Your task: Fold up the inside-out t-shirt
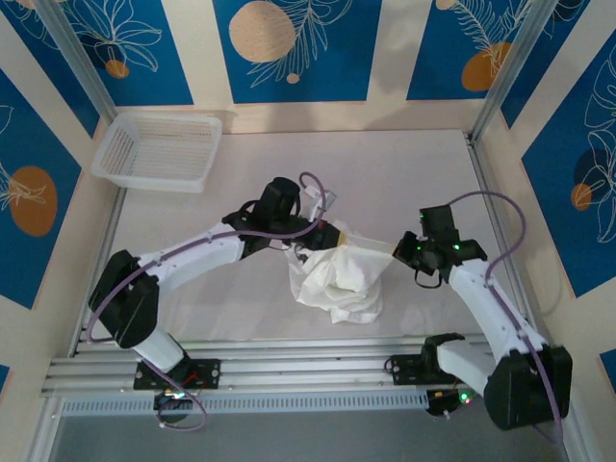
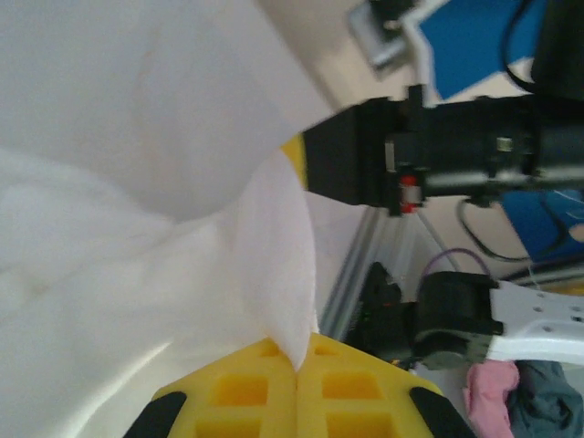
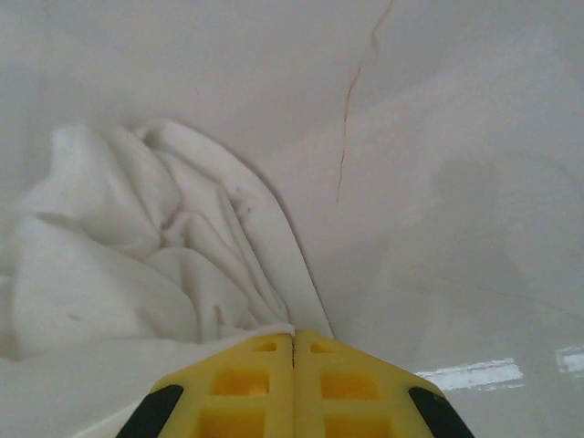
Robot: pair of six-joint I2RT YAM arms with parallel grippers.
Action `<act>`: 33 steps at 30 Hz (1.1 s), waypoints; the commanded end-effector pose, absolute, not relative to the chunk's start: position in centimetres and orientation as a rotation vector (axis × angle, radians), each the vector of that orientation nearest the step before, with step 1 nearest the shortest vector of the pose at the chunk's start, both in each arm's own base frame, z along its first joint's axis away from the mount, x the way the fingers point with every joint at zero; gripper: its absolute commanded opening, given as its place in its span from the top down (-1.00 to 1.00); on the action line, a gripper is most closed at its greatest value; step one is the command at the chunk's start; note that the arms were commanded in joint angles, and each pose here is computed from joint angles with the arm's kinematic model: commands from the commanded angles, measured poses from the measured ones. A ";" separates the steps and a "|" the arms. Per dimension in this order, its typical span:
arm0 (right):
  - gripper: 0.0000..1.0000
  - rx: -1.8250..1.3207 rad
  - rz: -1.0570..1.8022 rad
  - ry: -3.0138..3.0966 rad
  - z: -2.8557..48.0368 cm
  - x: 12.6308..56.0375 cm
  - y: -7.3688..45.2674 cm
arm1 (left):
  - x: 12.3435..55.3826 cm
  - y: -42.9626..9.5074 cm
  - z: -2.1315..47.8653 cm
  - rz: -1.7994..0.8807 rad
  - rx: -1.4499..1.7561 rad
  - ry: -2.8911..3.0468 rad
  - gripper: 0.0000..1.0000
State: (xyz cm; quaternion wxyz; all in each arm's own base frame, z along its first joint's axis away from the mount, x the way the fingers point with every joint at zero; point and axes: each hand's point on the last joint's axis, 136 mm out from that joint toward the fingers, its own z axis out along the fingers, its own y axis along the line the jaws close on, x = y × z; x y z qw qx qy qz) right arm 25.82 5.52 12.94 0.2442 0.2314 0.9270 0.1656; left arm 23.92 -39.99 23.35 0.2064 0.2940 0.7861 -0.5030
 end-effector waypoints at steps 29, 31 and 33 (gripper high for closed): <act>-0.26 -0.200 0.559 2.562 20.0 32.0 17.8 | 20.6 -36.2 29.8 -0.886 0.915 1.812 -0.50; -0.37 -0.324 0.491 2.610 17.6 33.0 20.3 | 22.9 -31.6 28.8 -0.762 0.766 1.923 -0.51; -0.41 -0.414 0.435 2.659 15.2 33.9 22.3 | 24.3 -28.1 27.3 -0.705 0.636 2.025 -0.55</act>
